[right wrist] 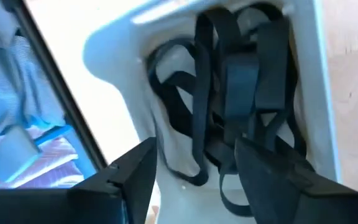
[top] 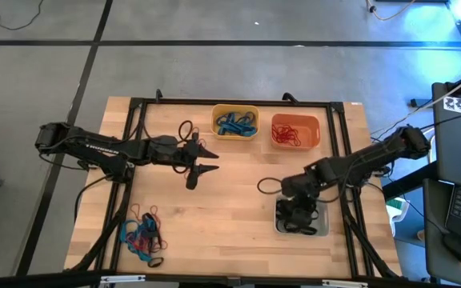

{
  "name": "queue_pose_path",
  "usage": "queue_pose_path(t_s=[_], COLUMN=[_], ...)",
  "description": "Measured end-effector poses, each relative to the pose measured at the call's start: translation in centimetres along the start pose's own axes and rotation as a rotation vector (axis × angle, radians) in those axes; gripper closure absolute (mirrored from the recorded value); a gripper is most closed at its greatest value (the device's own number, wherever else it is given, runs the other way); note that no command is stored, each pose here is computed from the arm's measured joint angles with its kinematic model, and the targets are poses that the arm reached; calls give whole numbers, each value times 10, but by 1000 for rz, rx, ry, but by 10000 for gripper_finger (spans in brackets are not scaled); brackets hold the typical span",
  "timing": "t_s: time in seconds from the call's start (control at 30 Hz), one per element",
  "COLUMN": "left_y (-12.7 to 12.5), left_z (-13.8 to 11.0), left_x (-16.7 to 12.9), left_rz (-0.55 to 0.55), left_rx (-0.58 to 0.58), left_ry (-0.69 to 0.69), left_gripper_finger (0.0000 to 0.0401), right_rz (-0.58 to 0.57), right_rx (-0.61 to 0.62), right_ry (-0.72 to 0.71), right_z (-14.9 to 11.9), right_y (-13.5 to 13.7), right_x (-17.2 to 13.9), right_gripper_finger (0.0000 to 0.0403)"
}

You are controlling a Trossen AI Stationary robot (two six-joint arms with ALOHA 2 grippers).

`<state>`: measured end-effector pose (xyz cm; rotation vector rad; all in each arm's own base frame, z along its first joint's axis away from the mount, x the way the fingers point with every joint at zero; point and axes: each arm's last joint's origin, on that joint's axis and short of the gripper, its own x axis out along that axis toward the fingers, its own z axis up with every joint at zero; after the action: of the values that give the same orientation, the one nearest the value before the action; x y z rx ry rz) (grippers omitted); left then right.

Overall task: Sort rubber bands into baskets
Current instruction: Put the red rubber band into the orange bin

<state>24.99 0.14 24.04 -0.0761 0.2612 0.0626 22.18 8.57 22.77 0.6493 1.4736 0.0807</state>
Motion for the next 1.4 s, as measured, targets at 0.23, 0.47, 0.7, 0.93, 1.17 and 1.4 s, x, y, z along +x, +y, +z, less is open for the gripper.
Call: queue_pose_path(t_s=[0.23, 0.47, 0.7, 0.93, 1.17, 1.4], left_y=[2, 11, 14, 17, 18, 16], left_z=[-6, -20, -39, -57, -74, -99], left_x=[0, -2, -9, -13, -8, -2], left_rz=[47, 105, 143, 246, 304, 285], left_rx=[6, 10, -42, -99, -147, -169], left_ry=[57, 213, 415, 506, 626, 810], left_gripper_finger=[231, 231, 231, 231, 231, 231], right_rz=[60, -86, -368, -453, -458, -480], right_rx=[-107, -395, -563, -636, -694, -712], right_ry=[-93, -468, -759, -780, -822, -785], right_z=[20, 46, 75, 99, 117, 124], right_y=[6, 21, 23, 10, 5, 0], right_x=[-31, -60, -53, -14, 19, 36], right_gripper_finger=[188, 189, 189, 189, 189, 189])
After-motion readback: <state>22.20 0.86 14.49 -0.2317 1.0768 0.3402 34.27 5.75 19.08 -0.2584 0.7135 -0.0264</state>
